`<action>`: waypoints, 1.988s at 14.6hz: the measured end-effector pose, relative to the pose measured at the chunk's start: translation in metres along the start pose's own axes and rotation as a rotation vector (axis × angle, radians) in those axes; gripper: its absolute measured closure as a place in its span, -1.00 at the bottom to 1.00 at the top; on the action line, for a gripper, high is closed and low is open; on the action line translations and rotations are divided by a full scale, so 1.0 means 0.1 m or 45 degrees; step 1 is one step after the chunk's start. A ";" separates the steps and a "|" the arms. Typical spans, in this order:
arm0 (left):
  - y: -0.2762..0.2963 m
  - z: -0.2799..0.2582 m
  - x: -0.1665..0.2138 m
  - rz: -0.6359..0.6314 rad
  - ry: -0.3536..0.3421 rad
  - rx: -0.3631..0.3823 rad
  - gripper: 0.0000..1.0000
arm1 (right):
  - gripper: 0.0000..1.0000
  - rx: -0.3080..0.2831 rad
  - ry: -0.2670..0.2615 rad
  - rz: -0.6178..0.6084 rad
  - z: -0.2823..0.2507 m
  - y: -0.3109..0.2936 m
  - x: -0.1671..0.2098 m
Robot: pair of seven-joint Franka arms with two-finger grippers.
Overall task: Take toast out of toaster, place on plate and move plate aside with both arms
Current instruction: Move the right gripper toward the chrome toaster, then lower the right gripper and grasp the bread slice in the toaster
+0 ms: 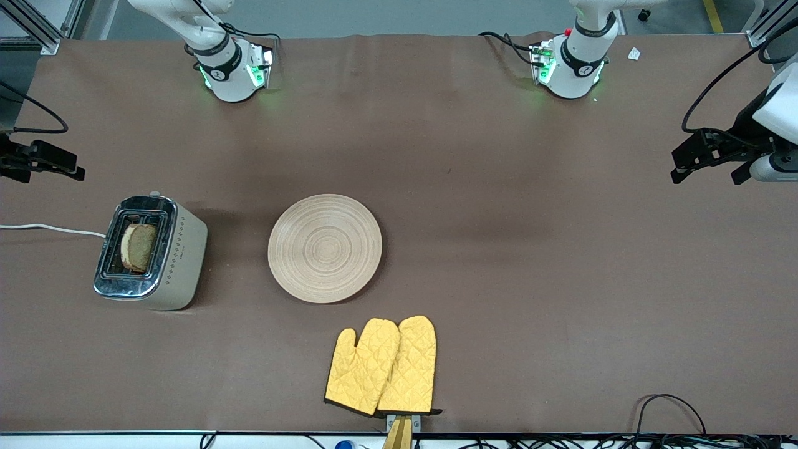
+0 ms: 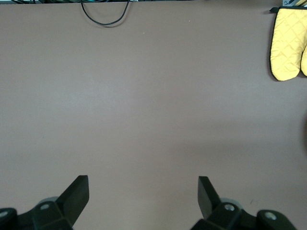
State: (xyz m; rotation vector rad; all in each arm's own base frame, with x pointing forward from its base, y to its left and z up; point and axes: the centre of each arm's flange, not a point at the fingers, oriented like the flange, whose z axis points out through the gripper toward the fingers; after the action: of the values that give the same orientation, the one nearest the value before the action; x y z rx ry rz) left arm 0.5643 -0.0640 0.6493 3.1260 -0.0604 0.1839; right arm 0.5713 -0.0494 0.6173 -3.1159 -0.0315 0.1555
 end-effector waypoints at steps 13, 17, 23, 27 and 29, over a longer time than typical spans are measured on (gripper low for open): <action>0.00 0.00 0.00 -0.001 0.000 0.000 -1.00 | -1.00 0.006 -0.040 -0.025 0.23 -0.11 0.04; -0.01 0.00 0.00 -0.002 0.000 0.000 -1.00 | -1.00 0.006 -0.039 -0.012 0.59 -0.04 0.13; -0.01 0.00 0.00 -0.003 0.000 0.000 -1.00 | -1.00 -0.025 -0.010 -0.007 1.00 0.02 0.22; -0.01 0.00 0.00 -0.003 0.000 0.000 -1.00 | -1.00 -0.039 0.053 0.019 1.43 0.18 0.28; -0.01 0.00 0.00 -0.003 0.000 0.000 -1.00 | -1.00 -0.042 0.075 0.043 1.71 0.30 0.29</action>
State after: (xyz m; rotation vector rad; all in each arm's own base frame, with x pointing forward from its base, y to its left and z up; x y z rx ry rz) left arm 0.5644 -0.0626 0.6493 3.1262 -0.0567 0.1838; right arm 0.5835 -0.0758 0.4433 -3.1529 0.0194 0.0643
